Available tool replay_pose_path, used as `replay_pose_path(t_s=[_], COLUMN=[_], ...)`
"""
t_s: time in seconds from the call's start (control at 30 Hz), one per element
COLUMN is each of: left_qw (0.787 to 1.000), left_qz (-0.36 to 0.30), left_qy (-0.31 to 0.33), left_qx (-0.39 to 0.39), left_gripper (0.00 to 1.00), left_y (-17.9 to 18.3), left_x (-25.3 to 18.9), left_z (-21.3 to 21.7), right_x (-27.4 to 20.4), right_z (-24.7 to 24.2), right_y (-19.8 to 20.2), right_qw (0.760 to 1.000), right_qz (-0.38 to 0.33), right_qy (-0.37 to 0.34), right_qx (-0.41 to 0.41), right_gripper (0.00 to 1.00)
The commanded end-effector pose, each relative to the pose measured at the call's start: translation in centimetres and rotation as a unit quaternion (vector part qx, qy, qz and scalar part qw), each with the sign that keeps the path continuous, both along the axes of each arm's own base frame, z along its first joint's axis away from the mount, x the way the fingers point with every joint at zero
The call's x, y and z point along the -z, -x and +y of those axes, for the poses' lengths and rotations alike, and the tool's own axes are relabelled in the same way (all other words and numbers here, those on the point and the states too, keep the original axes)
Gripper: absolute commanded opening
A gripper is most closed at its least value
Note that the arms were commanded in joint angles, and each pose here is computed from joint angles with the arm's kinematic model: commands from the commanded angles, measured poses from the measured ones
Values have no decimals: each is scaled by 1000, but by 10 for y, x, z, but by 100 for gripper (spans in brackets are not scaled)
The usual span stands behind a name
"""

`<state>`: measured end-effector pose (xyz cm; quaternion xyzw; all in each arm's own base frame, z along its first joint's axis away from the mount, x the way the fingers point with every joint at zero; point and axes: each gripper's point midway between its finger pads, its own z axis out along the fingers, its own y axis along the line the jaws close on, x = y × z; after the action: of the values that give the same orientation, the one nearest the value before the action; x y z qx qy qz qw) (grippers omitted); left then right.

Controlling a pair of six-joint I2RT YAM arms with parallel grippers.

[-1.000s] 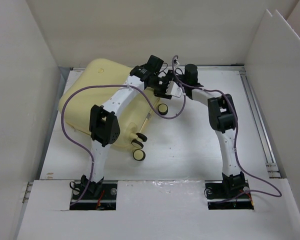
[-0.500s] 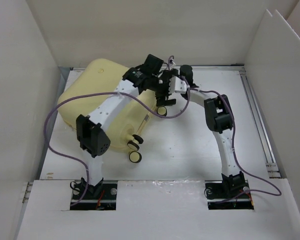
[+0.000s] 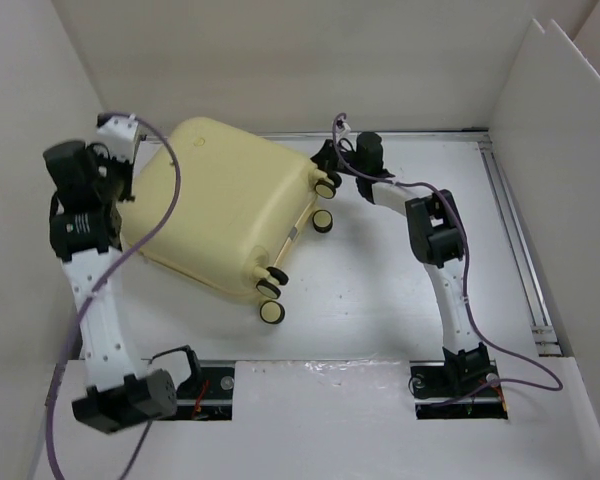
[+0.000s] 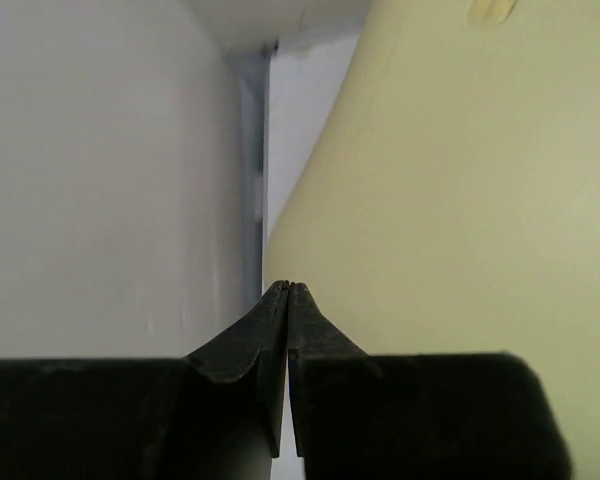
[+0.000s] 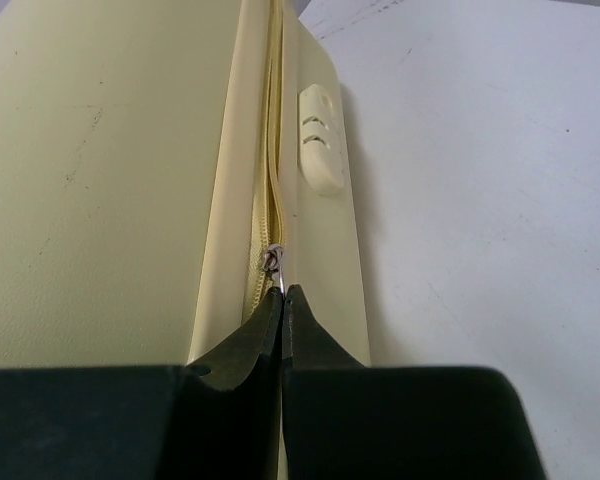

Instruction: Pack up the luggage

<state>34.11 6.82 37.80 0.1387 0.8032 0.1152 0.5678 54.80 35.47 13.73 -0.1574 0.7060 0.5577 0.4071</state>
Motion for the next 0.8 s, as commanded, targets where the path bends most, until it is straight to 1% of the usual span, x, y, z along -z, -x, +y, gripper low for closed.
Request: replay_pose_path(t_s=[0.0,0.03,0.07,0.17,0.2,0.23,0.27,0.3,0.33,0.37,0.4,0.43,0.47,0.5,0.53,0.57,0.6,0.63,0.67,0.7,0.73,0.77], left_qw=[990,987,981,977,976,975,976,981,978,979,981,981,981,981,983,981,979,977,972,969,965,959], left_qz=[60,79,116,153,164,169,172,157,180,180,179,181,180,179,174,182,184,182,177,173,168,167], left_qy=[4,-1,8,15,21,22,21,21,31,40,56,65,71,68,50,37,26,20,5,6,2,10], left_qx=[-126,-139,-152,-150,-143,-143,-136,-115,-100,-85,-50,-36,-16,3,24,62,84,113,155,178,202,231], left_gripper=[0,0,0,0,0,3,11,20,33,34,35,35,36,38,39,41,44,44,46,46,47,47], left_y=[47,56,70,76,72,68,62,48,38,27,15,-3,-15,-26,-38,-56,-65,-75,-94,-104,-114,-121], left_x=[61,79,116,163,184,194,201,201,219,222,225,231,233,234,234,238,239,238,235,232,229,228], left_z=[43,49,54,53,53,54,55,54,53,51,42,43,36,31,26,5,-7,-22,-49,-65,-80,-98], right_x=[11,15,16,12,10,16,5,2,0,-6,-9,-11,3,-16,-16,-15,-17,-17,-16,1,-16,-16], right_z=[29,28,27,24,28,26,25,23,21,16,18,14,10,12,7,6,2,-3,-6,-11,-15,-19], right_y=[15,17,19,26,31,38,41,46,50,60,70,77,91,105,111,121,141,150,158,177,189,195], right_qw=[1000,1000,1000,1000,1000,999,999,999,999,998,998,997,997,996,995,995,994,994,994,993,993,992], right_qz=[7,12,11,3,3,8,-6,-10,-14,-27,-33,-38,-30,-55,-57,-58,-64,-63,-59,-48,-66,-66], right_qy=[19,21,24,29,30,35,36,38,41,47,51,56,68,68,74,80,83,84,90,103,99,105], right_qx=[8,8,8,2,-2,-8,-9,-14,-14,-16,-22,-23,-23,-31,-24,-24,-25,-26,-17,-21,-17,-4], right_gripper=[0,0,0,0,0,0,0,0,0,0,0,0,0,0,0,0,0,0,0,0,0,0])
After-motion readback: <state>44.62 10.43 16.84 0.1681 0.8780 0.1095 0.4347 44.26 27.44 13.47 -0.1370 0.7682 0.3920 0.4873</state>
